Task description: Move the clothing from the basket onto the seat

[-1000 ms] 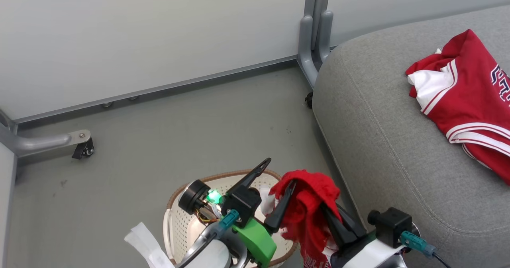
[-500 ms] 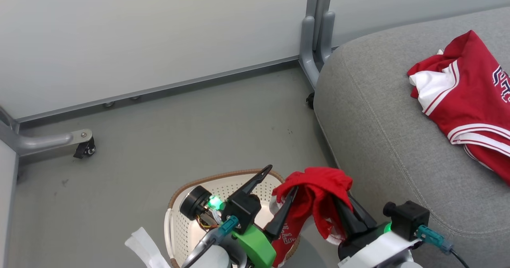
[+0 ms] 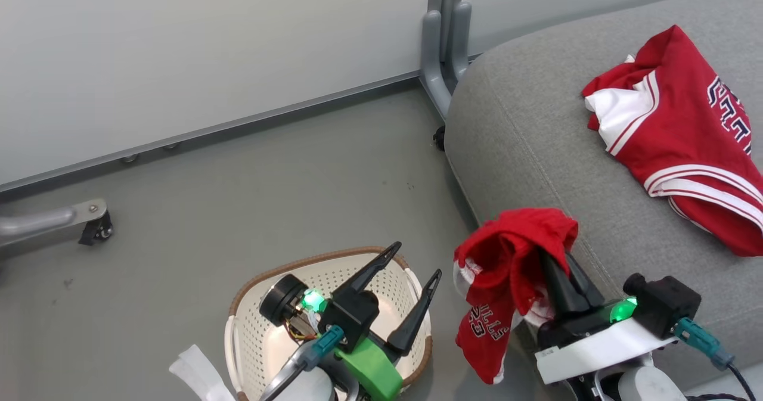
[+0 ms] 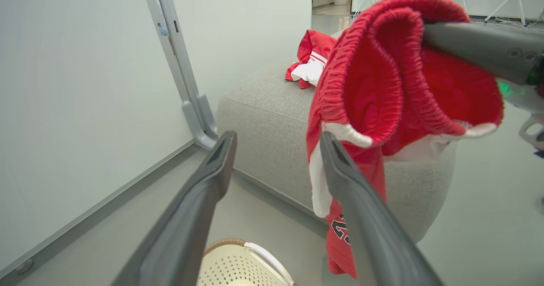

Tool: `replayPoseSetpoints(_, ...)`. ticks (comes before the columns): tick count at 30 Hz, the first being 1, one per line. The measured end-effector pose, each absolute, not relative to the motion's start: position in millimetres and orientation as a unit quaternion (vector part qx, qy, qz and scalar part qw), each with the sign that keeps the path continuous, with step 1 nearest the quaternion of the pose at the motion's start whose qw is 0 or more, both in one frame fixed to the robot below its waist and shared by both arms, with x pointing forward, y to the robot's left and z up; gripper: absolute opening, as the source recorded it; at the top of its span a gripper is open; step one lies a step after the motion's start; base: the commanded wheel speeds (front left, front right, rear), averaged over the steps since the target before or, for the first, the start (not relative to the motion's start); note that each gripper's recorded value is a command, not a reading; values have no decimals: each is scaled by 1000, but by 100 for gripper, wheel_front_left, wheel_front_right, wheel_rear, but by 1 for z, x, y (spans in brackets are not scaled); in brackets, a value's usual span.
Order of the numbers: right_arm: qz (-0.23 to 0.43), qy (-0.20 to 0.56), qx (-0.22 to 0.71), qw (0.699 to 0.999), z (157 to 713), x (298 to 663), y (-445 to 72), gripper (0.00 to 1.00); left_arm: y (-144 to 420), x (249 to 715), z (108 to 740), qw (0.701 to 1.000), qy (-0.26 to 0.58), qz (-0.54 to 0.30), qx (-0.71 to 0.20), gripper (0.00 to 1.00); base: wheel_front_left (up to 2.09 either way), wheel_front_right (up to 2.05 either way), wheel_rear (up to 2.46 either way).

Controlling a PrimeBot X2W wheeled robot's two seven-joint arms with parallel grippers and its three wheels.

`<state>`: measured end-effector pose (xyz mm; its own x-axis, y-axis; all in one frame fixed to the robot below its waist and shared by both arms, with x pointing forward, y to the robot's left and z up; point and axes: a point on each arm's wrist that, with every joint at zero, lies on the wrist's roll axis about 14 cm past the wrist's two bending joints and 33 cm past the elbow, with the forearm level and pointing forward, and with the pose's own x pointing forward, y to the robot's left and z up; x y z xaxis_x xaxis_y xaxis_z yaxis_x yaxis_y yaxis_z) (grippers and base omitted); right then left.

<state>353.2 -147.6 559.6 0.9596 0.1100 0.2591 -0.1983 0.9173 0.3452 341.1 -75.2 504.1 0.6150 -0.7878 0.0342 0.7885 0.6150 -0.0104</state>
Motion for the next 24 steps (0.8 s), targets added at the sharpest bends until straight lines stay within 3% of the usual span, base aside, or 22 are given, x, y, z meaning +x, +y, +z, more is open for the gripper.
replayPoseSetpoints(9,15,-171,153,973,588,338,-197,0,-102,342,505,876,-12,-480,-37,100,0,0,0)
replayPoseSetpoints(24,-134,-190,107,967,596,282,-274,0,-168,311,489,790,10,-611,-49,100,0,0,0)
